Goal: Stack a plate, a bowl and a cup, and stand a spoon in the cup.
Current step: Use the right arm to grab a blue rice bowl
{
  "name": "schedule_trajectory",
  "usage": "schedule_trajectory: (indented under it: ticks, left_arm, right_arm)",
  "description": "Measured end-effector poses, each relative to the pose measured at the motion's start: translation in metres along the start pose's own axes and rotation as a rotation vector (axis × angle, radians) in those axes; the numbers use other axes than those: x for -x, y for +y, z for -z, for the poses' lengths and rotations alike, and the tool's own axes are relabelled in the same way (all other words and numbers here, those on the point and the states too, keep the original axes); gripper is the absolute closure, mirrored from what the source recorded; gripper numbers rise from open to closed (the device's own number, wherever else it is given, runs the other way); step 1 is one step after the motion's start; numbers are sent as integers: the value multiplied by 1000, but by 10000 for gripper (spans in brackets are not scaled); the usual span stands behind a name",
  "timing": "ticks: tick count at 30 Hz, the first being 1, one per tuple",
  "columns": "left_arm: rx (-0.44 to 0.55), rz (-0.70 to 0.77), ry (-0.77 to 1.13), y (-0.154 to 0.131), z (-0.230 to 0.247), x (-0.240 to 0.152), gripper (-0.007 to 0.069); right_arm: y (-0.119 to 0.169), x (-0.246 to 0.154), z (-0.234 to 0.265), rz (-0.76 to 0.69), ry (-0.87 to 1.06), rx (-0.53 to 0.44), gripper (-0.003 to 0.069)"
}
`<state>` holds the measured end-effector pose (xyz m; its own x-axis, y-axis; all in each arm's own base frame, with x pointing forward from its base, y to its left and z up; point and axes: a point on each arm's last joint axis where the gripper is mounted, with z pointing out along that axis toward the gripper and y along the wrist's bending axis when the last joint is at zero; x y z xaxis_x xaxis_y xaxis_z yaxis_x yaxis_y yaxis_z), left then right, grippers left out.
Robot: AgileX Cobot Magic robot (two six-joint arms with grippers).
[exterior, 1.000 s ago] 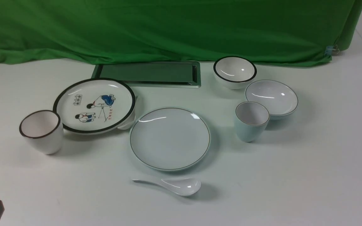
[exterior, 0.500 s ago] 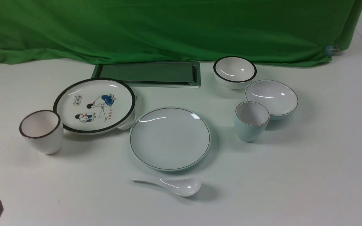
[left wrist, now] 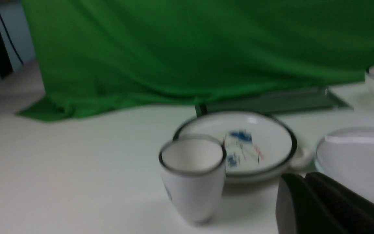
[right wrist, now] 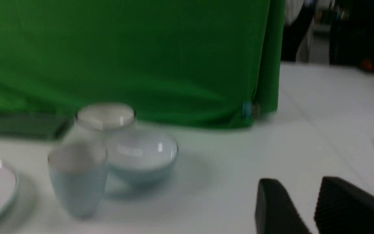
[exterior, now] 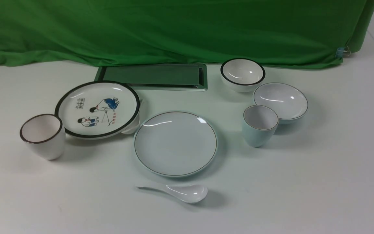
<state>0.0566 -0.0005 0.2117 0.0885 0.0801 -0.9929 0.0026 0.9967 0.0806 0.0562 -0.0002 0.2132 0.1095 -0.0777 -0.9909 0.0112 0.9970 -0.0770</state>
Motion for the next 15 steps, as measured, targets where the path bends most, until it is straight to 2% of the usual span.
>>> schedule_trajectory:
  ticks: [5, 9, 13, 15]
  left_arm:
    - [35, -1, -268, 3, 3, 24, 654]
    - [46, 13, -372, 4, 6, 33, 654]
    - [6, 235, -554, 6, 14, 47, 654]
    - [-16, 301, -616, 7, 17, 59, 654]
  right_arm:
    - [-3, 32, 6, -198, -363, 2, 419]
    - [-4, 39, 9, -287, -449, 23, 419]
    - [-4, 42, 11, -319, -487, 33, 422]
    - [-4, 48, 9, -304, -467, 28, 459]
